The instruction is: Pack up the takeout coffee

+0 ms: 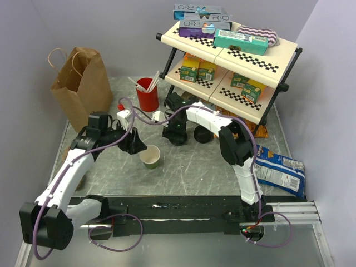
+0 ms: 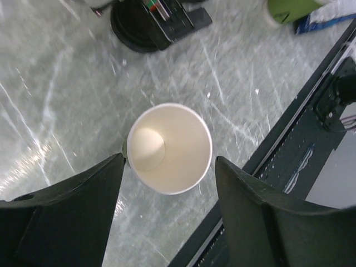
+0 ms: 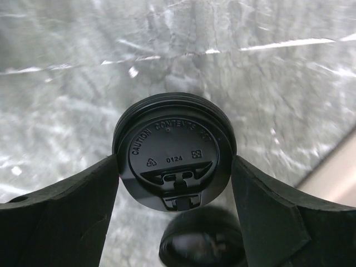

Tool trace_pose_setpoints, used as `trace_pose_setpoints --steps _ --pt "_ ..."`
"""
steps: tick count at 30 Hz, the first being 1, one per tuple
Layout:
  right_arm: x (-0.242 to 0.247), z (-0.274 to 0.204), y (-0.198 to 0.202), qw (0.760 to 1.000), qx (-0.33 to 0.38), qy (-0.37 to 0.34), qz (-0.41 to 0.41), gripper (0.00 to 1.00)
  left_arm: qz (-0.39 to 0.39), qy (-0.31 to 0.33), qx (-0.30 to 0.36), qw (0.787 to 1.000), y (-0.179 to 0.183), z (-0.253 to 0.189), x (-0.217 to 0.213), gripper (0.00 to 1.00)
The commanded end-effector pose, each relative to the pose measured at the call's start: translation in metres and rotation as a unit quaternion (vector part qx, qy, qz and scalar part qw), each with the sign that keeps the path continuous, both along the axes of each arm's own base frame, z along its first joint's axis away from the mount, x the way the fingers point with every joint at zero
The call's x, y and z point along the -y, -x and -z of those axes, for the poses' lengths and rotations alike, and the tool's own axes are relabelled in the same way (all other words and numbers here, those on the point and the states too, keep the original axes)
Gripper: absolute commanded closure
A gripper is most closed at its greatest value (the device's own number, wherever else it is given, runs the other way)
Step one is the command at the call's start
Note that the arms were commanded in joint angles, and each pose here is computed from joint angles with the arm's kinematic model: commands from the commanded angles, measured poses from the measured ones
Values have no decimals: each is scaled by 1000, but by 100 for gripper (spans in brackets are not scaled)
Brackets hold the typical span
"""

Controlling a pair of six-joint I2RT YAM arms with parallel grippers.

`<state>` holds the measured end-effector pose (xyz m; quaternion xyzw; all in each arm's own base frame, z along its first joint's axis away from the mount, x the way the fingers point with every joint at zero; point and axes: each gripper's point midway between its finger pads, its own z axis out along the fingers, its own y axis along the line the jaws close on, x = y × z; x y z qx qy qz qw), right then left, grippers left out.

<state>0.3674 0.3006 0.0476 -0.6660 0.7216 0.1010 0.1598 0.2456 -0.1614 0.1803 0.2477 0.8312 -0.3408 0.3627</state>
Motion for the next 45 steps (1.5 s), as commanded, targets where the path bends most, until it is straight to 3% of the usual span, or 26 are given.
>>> trace_pose_setpoints --steps 1,5,10,12,14,18,19,24,29,45 --pt "3 -58 9 999 27 -24 4 34 25 43 140 989 -11 -71 7 28" --pt "3 -75 8 999 37 -32 9 35 22 37 218 975 -15 -112 4 27" --pt "-7 -113 15 997 30 -66 17 36 2 -23 255 967 -22 -115 -14 31" --pt "-15 -136 16 995 38 -88 16 36 -88 -52 275 956 -43 -122 -45 32" --pt "-25 -155 28 994 41 -104 4 35 -147 -39 285 946 -56 -128 -67 30" --pt "-42 -173 56 992 46 -117 -32 34 -322 -2 217 921 -80 -119 -138 28" --pt "-51 -174 70 991 44 -116 -52 34 -335 6 201 921 -81 -113 -145 27" --pt "-70 -175 111 987 40 -112 -106 33 -344 54 110 931 -77 -75 -148 27" --pt "-91 -157 136 984 37 -90 -148 33 -313 90 89 941 -62 -62 -129 27" --pt "-119 -121 133 983 47 -50 -170 32 -348 89 40 932 -40 -30 -128 26"
